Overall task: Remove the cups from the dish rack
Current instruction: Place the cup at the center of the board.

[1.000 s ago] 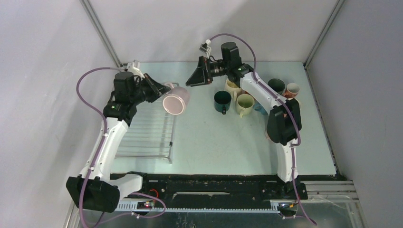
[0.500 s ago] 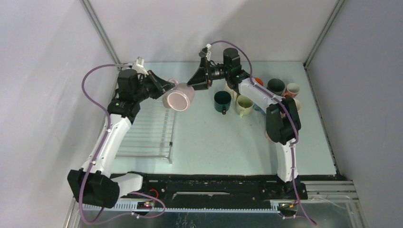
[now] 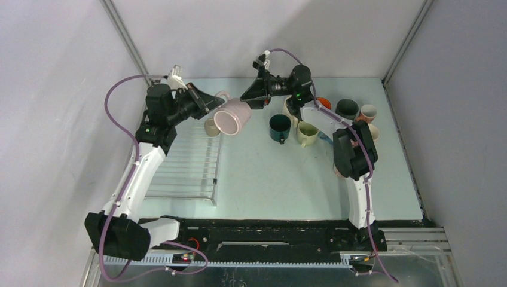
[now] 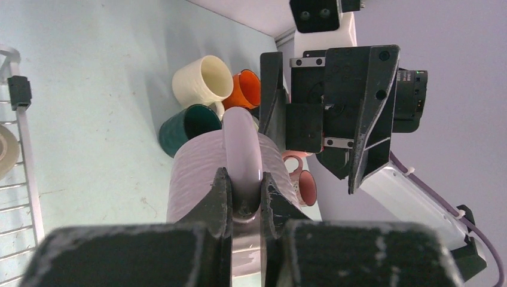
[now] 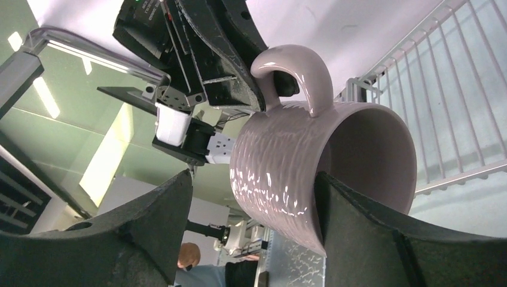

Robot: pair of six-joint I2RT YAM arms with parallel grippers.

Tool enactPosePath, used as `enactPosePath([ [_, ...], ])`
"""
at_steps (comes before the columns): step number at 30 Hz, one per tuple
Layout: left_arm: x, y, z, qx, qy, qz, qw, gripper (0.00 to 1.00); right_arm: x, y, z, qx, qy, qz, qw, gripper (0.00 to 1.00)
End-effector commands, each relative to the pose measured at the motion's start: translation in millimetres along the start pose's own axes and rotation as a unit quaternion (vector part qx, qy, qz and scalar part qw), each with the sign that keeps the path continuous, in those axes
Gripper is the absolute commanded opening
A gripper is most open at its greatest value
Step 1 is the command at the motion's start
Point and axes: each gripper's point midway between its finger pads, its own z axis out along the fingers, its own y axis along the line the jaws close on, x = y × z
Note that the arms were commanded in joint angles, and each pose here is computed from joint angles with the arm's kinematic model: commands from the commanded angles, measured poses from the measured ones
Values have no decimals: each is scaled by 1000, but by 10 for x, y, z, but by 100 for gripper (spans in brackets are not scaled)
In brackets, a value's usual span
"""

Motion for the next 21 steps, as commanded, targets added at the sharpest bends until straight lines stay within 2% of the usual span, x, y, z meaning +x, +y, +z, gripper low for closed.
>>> enactPosePath([
  [1, -461, -696, -125, 104, -65, 46, 991, 0, 96, 394, 25, -28, 17, -22, 999, 80],
  [14, -525, -772, -26, 141, -76, 38, 986, 0, 121, 569, 70, -44, 20, -5, 999, 55],
  [21, -525, -795, 45, 159, -74, 33, 984, 0, 104, 669, 55, -49, 14, 3, 999, 35],
])
